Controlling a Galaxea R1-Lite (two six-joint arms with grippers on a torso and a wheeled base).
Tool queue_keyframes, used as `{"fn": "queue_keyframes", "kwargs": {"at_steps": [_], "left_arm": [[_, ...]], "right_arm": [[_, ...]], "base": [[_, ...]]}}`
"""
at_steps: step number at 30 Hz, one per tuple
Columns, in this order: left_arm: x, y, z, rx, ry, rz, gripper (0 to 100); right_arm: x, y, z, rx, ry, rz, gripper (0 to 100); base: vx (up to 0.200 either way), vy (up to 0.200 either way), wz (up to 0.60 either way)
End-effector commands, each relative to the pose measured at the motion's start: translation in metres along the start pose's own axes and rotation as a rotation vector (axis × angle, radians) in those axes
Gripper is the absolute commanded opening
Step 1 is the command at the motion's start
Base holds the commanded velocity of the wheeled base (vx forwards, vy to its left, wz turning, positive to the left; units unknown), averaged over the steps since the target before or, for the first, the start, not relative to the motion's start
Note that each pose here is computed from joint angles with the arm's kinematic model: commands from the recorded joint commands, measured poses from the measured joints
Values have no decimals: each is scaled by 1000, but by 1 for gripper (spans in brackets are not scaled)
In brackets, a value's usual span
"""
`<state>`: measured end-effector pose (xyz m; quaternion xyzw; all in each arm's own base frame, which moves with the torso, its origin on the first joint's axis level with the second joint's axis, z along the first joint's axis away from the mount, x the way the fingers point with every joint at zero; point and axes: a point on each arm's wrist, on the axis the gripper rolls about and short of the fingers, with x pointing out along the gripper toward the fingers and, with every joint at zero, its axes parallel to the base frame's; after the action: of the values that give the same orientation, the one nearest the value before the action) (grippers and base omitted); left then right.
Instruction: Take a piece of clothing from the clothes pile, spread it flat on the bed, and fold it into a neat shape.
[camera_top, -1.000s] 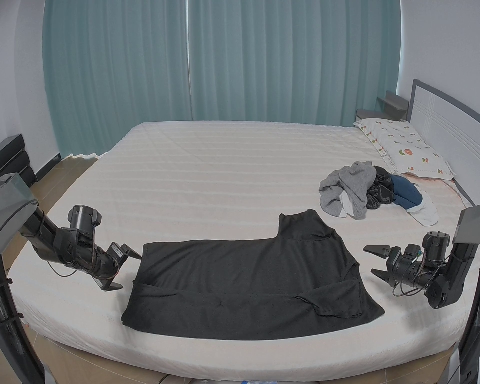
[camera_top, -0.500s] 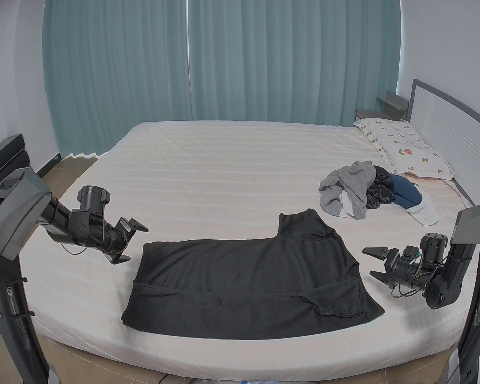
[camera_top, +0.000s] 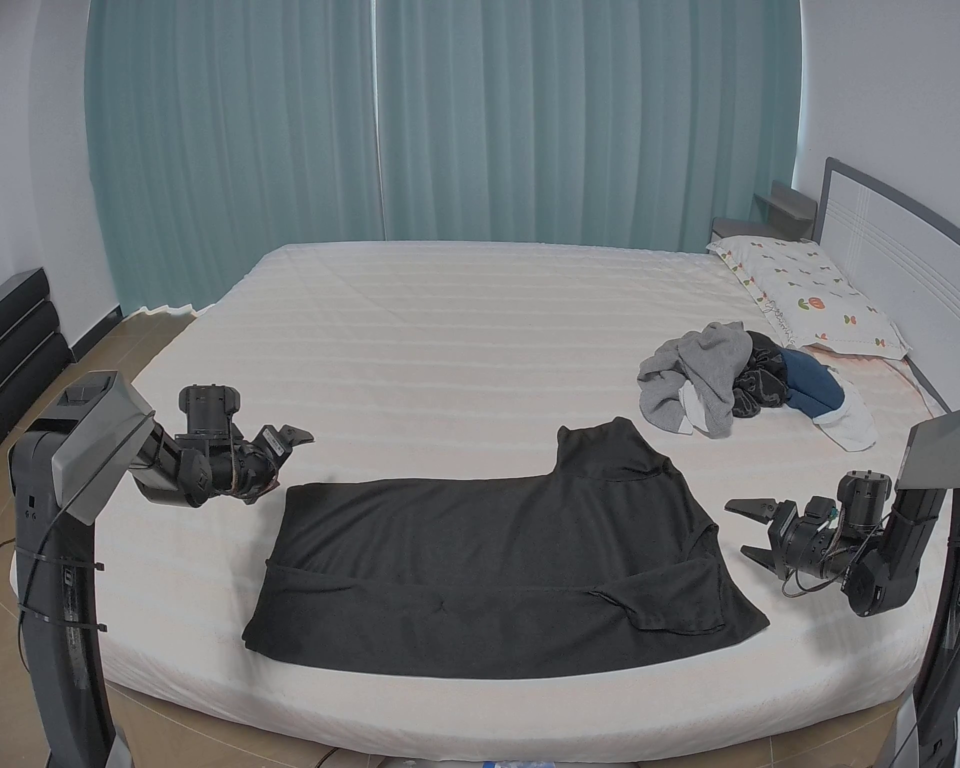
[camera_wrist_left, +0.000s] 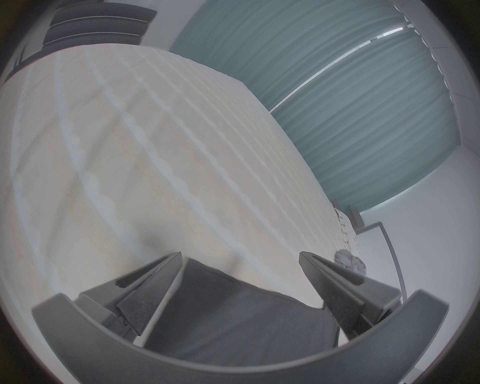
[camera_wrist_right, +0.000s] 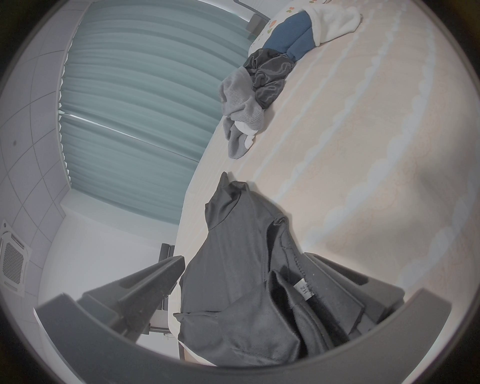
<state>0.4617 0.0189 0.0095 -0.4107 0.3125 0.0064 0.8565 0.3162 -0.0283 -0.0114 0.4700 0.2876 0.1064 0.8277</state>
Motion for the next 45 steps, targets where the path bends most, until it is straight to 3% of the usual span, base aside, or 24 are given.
{"fn": "queue_keyframes", "kwargs": {"at_steps": [1,26,27,43,45], "left_arm": [[7,14,-3,-16,14,16,100],[22,10,-19,15,37,-3,100],[23,11,-18,14,35,-1,0],[23,10,-10,0,-50,48,0],[22,8,-6,-47,-83,60,0]], "right_arm": [[5,-9,-4,16,17,-19,100],[10,-13,-4,14,21,-22,100],[10,-13,-4,14,21,-22,100],[8,-10,-1,5,7,-11,100],[8,-10,1,1,-5,-10,100]], "base": [[0,0,0],[0,0,0],[0,0,0],[0,0,0],[0,0,0]]}}
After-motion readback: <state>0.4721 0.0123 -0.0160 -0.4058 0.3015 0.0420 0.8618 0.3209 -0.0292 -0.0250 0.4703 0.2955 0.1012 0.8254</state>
